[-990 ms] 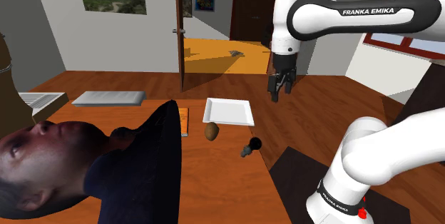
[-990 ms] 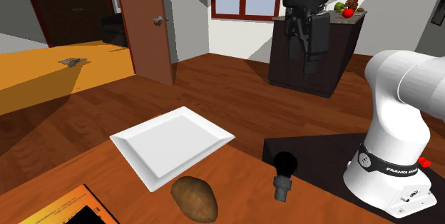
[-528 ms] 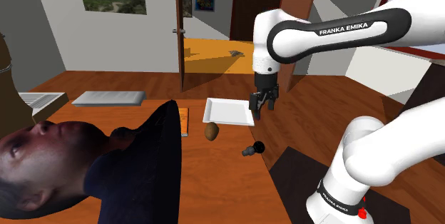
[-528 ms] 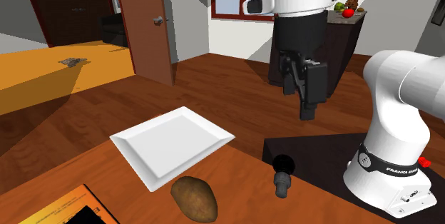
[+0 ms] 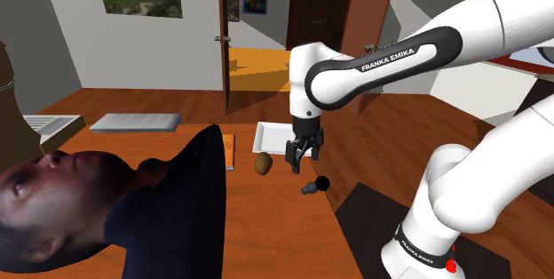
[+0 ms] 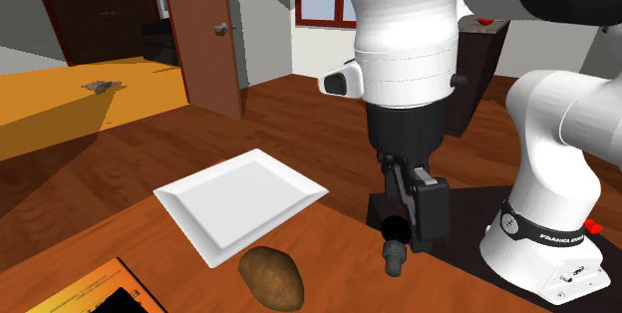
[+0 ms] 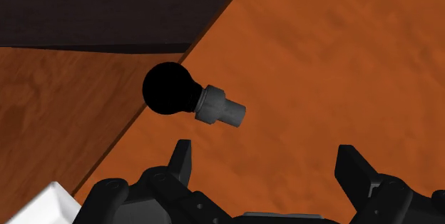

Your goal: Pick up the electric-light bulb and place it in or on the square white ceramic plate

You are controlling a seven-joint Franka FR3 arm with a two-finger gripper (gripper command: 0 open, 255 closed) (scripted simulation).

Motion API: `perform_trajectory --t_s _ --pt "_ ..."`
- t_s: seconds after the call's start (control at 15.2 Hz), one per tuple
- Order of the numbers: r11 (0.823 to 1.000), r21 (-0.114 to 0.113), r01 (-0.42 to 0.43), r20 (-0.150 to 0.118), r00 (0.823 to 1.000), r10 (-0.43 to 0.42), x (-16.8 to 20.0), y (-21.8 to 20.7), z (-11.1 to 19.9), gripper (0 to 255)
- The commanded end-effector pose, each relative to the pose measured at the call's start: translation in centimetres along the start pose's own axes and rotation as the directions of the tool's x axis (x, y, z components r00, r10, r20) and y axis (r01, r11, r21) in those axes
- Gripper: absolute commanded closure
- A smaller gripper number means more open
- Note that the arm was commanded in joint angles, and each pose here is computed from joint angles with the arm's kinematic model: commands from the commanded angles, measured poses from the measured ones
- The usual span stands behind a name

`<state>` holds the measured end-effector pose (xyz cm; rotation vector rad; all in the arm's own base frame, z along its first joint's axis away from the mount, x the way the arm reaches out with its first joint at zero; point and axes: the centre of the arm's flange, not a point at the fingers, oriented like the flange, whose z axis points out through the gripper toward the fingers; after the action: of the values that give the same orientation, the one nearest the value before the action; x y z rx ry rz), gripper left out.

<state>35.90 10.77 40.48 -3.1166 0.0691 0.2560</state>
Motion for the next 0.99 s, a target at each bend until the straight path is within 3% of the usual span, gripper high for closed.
perform_trajectory --t_s 0.0,0.4,0.86,0.92 --pt "1.000 0.002 0.001 0.000 1.000 -0.001 0.2 -0.2 1.2 0" --pt "1.000 0.002 0.001 0.000 1.000 -0.001 0.2 -0.2 4.1 0" --pt "1.000 0.002 0.001 0.000 1.000 -0.001 0.2 -0.2 4.1 0" --pt "1.000 0.002 0.001 0.000 1.000 -0.001 0.2 -0.2 4.1 255"
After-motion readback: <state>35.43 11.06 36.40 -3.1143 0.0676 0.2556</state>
